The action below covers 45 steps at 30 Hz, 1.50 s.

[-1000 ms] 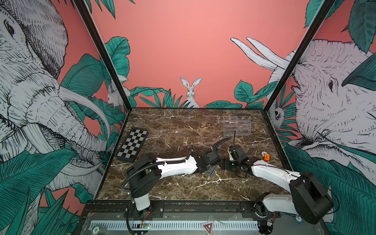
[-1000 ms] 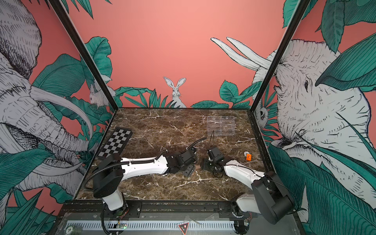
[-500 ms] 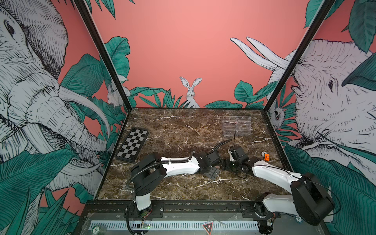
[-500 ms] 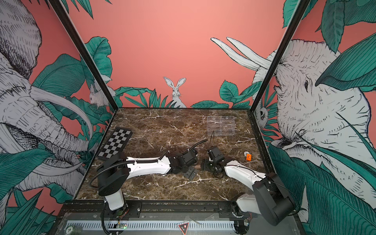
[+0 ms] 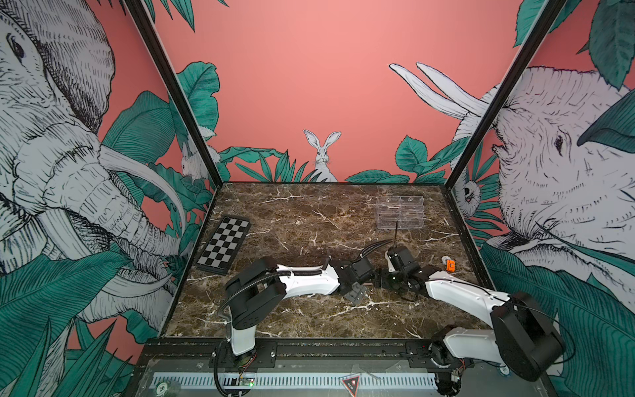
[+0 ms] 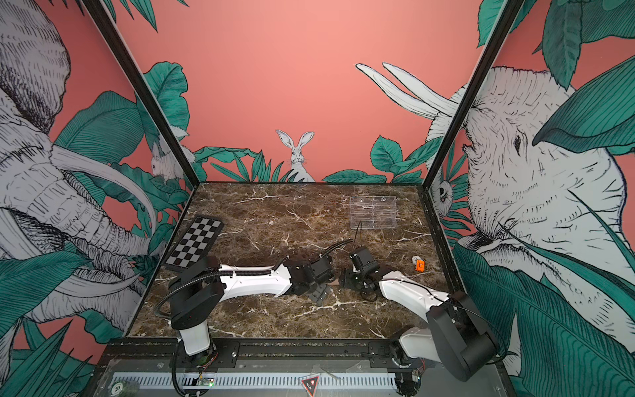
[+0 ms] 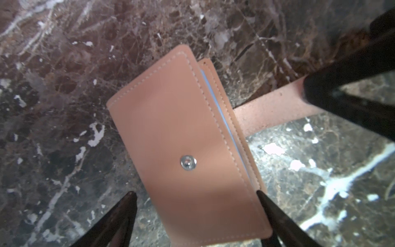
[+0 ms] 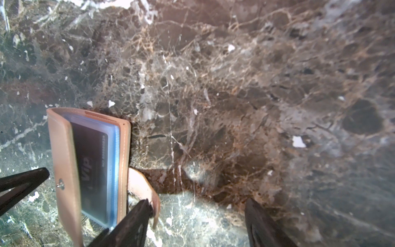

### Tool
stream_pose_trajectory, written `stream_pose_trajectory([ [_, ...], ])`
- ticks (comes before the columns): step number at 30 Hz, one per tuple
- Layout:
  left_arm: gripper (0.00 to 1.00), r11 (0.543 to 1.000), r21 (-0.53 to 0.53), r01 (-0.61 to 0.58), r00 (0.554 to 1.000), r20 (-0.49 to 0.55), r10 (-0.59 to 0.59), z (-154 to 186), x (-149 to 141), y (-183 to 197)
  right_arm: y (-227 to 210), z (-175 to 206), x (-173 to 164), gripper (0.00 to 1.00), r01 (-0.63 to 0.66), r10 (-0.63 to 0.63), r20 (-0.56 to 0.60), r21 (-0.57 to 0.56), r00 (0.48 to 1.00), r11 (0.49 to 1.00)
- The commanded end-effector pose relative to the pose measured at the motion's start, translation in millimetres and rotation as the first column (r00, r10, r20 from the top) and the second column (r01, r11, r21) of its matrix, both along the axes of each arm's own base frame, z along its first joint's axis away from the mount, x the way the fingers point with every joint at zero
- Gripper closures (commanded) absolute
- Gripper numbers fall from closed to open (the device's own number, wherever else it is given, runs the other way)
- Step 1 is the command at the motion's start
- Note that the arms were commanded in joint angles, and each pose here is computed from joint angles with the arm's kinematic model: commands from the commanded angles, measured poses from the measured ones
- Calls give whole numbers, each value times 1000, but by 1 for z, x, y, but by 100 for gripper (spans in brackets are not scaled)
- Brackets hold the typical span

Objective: Take the credit cards out of the card holder
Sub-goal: Open the card holder at the center of the table.

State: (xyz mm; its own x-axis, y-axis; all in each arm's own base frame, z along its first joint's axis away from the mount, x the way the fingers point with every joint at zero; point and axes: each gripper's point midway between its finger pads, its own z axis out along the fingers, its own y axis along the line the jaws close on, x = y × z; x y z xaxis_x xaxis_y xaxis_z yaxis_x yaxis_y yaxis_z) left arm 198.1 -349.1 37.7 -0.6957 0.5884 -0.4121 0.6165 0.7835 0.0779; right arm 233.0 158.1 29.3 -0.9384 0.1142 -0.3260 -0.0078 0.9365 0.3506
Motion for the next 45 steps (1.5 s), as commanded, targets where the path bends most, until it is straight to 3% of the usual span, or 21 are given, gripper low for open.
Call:
stream_pose_trajectory([
  [1, 17, 1000, -7, -27, 998, 49, 27, 18, 6, 3, -3, -4, -2, 30, -2, 2, -9, -7, 1000, 1000],
  [14, 24, 997, -64, -54, 992, 112, 61, 41, 13, 5, -2, -5, -2, 30, -6, 6, -10, -7, 1000, 1000],
  [30, 44, 993, -64, -98, 985, 135, 106, 45, 23, 13, -1, -5, -1, 30, -23, 23, -12, -15, 1000, 1000],
  [41, 77, 979, -144, -147, 985, 71, 158, 43, 22, 21, 4, 3, 1, 28, -39, 39, 9, 13, 999, 999],
  [45, 84, 964, -193, -180, 981, 41, 192, 44, 21, 26, 6, 15, 5, 27, -35, 34, 40, 34, 999, 999],
])
